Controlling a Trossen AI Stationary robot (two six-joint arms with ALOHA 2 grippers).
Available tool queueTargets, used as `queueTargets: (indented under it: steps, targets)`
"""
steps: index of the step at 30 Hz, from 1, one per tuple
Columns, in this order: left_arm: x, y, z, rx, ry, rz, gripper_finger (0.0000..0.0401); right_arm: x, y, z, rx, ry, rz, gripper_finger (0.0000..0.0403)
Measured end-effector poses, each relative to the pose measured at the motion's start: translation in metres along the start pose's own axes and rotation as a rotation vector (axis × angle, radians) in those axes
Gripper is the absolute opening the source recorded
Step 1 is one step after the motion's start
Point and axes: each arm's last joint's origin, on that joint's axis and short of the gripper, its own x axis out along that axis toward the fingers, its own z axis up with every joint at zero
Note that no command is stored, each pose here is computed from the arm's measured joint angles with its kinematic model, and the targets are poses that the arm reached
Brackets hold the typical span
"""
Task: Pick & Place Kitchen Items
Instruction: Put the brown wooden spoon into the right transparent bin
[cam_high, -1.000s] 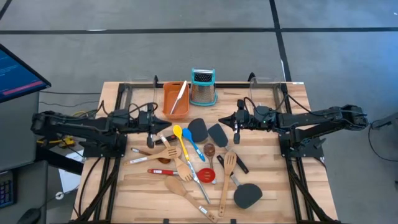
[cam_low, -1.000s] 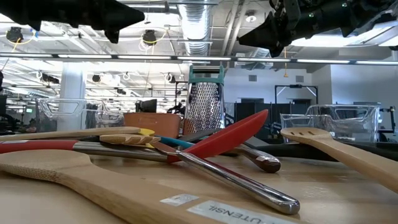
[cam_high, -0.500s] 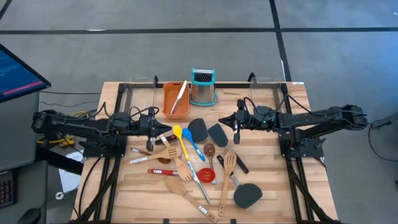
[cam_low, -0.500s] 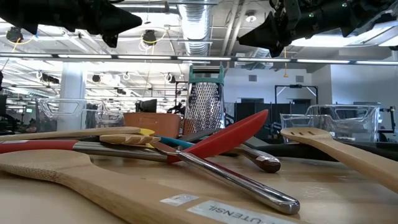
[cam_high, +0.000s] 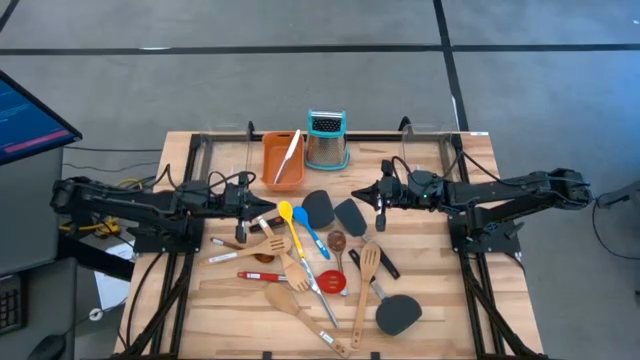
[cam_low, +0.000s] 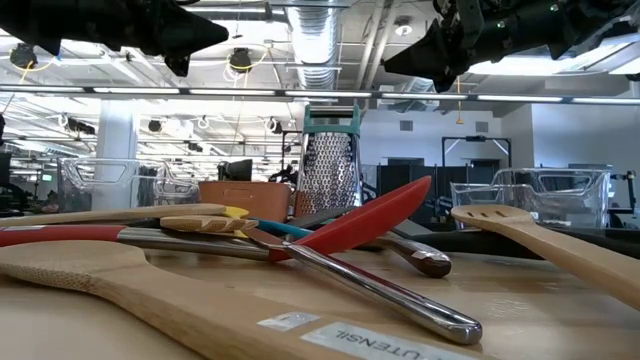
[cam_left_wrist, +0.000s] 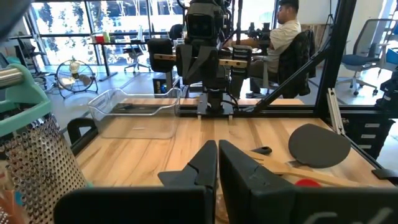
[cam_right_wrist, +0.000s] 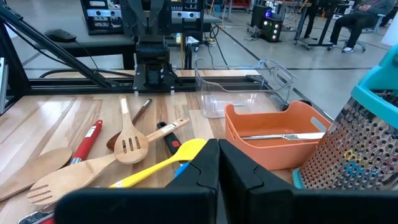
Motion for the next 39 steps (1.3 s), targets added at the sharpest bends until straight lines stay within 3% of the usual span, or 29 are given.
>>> queueTargets:
  steps: [6,13,21,28,39]
  targets:
    - [0.000,0.000,0.000,0.000,-0.001,0.000,0.0002,0.000,0.000,0.000,0.017,0.000,0.000,0.0000]
    - [0.000,0.000,0.000,0.000,0.000,0.000,0.0002,0.000,0.001,-0.002,0.200,0.024,0.002,0.0000]
    - [0.000,0.000,0.000,0.000,0.000,0.001,0.0002,-0.002,0.016,-0.001,0.279,0.037,0.025,0.0000]
    - [0.000,0.000,0.000,0.000,0.000,0.000,0.0002,-0.007,0.031,0.027,0.274,0.093,-0.125,0.0000]
    - [0.000,0.000,0.000,0.000,0.002,0.001,0.0002,-0.024,0.062,0.058,0.391,0.058,-0.175,0.0000]
